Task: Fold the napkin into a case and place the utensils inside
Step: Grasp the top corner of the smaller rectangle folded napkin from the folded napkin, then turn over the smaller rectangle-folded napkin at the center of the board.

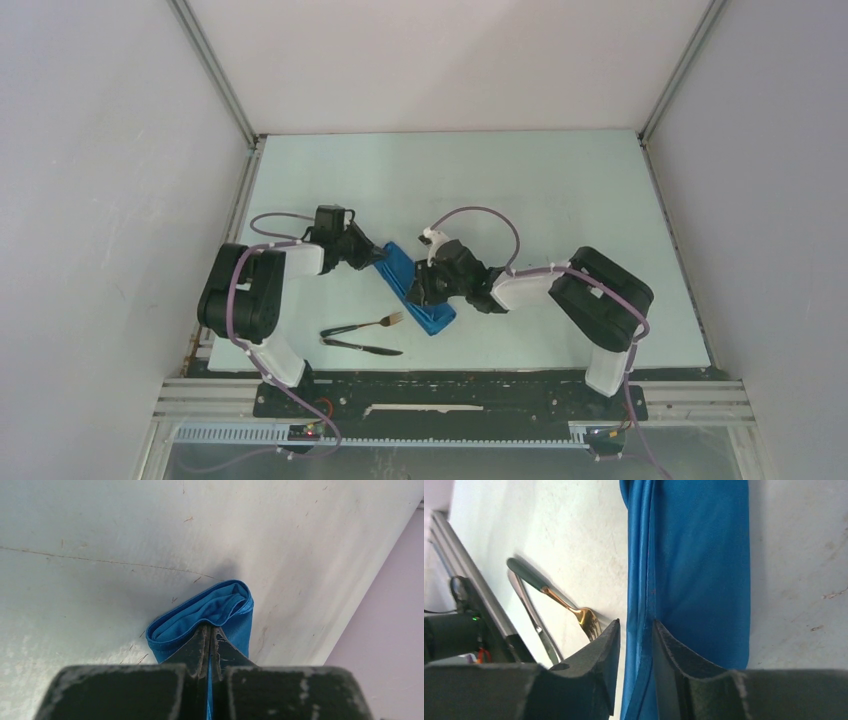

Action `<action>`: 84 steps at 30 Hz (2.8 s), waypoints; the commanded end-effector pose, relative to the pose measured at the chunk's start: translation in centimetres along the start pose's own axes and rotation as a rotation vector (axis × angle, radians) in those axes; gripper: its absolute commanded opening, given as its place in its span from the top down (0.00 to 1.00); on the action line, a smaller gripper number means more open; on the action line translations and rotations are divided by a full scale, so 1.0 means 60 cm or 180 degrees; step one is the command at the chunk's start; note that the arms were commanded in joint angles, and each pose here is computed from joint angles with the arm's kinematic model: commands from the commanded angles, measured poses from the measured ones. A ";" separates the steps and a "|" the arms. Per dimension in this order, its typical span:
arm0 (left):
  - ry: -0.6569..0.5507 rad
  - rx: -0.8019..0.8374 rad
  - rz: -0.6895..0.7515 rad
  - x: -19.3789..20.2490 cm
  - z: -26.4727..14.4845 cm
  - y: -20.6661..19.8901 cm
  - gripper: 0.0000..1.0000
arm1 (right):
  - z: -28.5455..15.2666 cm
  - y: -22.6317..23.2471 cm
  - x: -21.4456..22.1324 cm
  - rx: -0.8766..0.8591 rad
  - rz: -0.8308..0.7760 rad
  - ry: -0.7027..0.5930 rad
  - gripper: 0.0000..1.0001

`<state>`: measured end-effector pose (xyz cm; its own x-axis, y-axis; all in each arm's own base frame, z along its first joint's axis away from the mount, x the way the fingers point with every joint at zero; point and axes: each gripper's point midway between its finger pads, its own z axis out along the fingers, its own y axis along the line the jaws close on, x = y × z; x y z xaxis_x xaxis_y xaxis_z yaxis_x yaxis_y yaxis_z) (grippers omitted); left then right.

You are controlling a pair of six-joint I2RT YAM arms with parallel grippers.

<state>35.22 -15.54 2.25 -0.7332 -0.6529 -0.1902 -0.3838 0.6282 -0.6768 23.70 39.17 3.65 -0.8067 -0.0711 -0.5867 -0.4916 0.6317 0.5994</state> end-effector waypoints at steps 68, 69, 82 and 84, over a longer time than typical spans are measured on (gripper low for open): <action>-0.0708 0.0031 0.0582 -0.096 -0.188 -0.114 0.48 | 0.006 0.057 -0.050 0.0893 -0.1025 0.0296 1.00; -0.0819 0.0000 0.0597 -0.108 -0.211 -0.113 0.47 | 0.001 0.066 -0.052 0.0716 -0.0896 0.0338 1.00; -0.0740 0.0151 0.0993 -0.082 -0.289 -0.123 0.46 | -0.064 0.053 -0.093 -0.1317 0.1229 0.0515 1.00; -0.0597 0.0192 0.1034 -0.064 -0.278 -0.123 0.45 | -0.064 0.026 -0.095 -0.1372 0.1375 0.0471 1.00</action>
<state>32.85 -8.57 20.77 -0.6039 -0.5673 -0.5599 -0.1902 0.7847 -0.5900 26.47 37.49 7.53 -0.9563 -0.0105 -0.2922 -0.2594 0.4917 0.8312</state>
